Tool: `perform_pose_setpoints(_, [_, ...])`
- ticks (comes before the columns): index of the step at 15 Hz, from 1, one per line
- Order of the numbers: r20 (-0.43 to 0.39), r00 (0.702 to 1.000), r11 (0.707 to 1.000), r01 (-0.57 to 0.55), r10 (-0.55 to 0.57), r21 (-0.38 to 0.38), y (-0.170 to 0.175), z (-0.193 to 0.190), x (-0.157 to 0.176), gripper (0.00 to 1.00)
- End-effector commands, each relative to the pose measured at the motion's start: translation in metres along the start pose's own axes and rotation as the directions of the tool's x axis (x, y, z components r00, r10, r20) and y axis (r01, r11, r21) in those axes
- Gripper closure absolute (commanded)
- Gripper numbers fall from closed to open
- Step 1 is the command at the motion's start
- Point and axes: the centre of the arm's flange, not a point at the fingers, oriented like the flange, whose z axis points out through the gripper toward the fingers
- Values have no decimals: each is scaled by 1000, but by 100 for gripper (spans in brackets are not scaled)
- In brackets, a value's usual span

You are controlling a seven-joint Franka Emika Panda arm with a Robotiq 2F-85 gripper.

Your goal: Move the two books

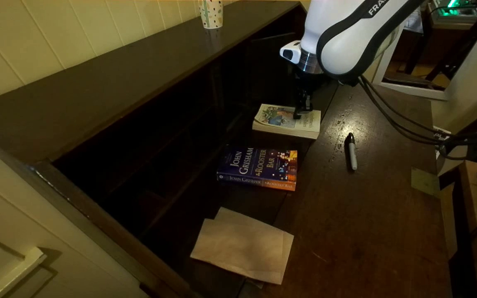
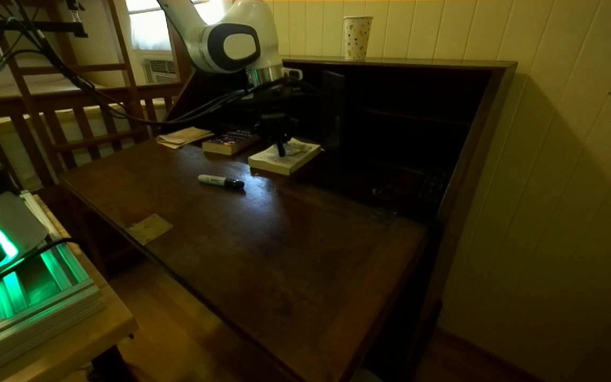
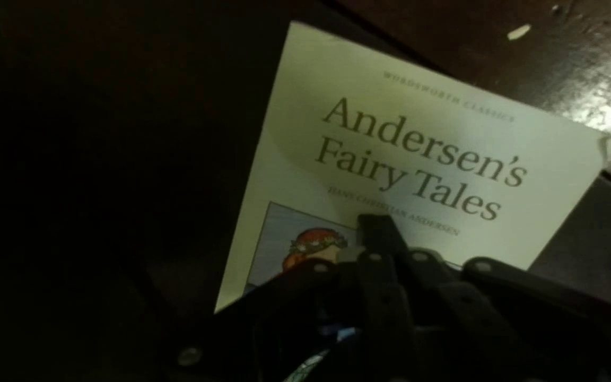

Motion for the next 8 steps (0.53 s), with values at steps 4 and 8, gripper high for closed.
perform_pose_setpoints(4, [39, 937, 938, -346, 346, 2, -20, 21, -10, 100])
perform_pose_setpoints(8, [37, 854, 855, -519, 519, -2, -22, 16, -18, 100])
